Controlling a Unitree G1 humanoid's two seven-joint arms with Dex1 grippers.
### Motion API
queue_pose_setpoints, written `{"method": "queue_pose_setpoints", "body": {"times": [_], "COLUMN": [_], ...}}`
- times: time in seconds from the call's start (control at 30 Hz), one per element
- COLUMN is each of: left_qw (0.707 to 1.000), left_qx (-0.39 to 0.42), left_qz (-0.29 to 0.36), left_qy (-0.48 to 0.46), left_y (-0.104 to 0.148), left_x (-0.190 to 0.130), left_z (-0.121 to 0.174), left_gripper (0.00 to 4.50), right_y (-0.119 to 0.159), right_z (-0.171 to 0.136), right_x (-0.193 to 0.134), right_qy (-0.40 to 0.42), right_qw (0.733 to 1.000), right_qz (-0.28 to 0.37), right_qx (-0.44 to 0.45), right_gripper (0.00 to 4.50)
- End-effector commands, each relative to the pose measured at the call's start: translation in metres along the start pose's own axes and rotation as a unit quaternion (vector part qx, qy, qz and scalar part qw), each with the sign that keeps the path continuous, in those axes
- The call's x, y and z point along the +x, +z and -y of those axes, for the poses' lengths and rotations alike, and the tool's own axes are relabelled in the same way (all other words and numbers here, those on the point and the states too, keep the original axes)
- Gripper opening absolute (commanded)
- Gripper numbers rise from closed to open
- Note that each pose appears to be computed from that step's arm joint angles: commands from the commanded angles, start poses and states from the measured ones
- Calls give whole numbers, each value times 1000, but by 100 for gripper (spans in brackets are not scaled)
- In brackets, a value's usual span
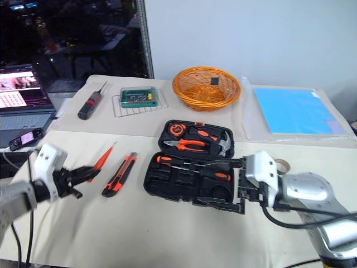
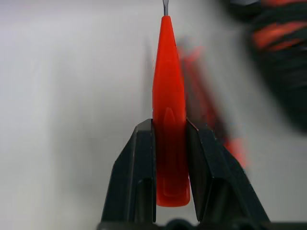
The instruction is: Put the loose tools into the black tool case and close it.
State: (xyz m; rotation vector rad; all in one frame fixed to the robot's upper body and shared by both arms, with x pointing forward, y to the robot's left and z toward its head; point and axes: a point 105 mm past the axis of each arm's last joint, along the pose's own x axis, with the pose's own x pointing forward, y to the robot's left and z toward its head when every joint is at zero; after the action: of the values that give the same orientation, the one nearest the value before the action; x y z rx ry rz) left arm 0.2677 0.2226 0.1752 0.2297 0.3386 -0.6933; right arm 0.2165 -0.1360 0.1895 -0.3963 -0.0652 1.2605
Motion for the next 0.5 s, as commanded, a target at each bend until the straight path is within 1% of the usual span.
{"method": "queue_pose_setpoints", "body": {"times": [0.03, 0.07, 0.13, 0.2, 0.33, 0.43, 0.5], "left_qw": [980, 970, 953, 943, 905, 891, 881], "left_qx": [124, 163, 215, 239, 305, 320, 331], "left_qz": [-21, -34, -36, -35, -57, -62, -72], "left_qy": [-154, -176, -212, -230, -292, -315, -330], "left_y": [20, 21, 28, 35, 43, 44, 40], "left_x": [28, 36, 57, 75, 124, 140, 146], "left_z": [30, 32, 37, 38, 54, 62, 66], "left_gripper": [42, 42, 42, 42, 42, 42, 42], "right_y": [14, 14, 14, 14, 15, 15, 16], "right_z": [-7, -10, -14, -16, -24, -29, -32], "right_x": [-15, -19, -26, -31, -41, -41, -39], "right_qy": [-46, -57, -82, -99, -141, -148, -151], "right_qw": [998, 998, 996, 994, 988, 987, 986], "right_qz": [-8, -14, -25, -36, -57, -66, -66], "right_qx": [-31, -30, -26, -21, -16, -14, -13], "right_gripper": [450, 450, 450, 450, 450, 450, 450]}}
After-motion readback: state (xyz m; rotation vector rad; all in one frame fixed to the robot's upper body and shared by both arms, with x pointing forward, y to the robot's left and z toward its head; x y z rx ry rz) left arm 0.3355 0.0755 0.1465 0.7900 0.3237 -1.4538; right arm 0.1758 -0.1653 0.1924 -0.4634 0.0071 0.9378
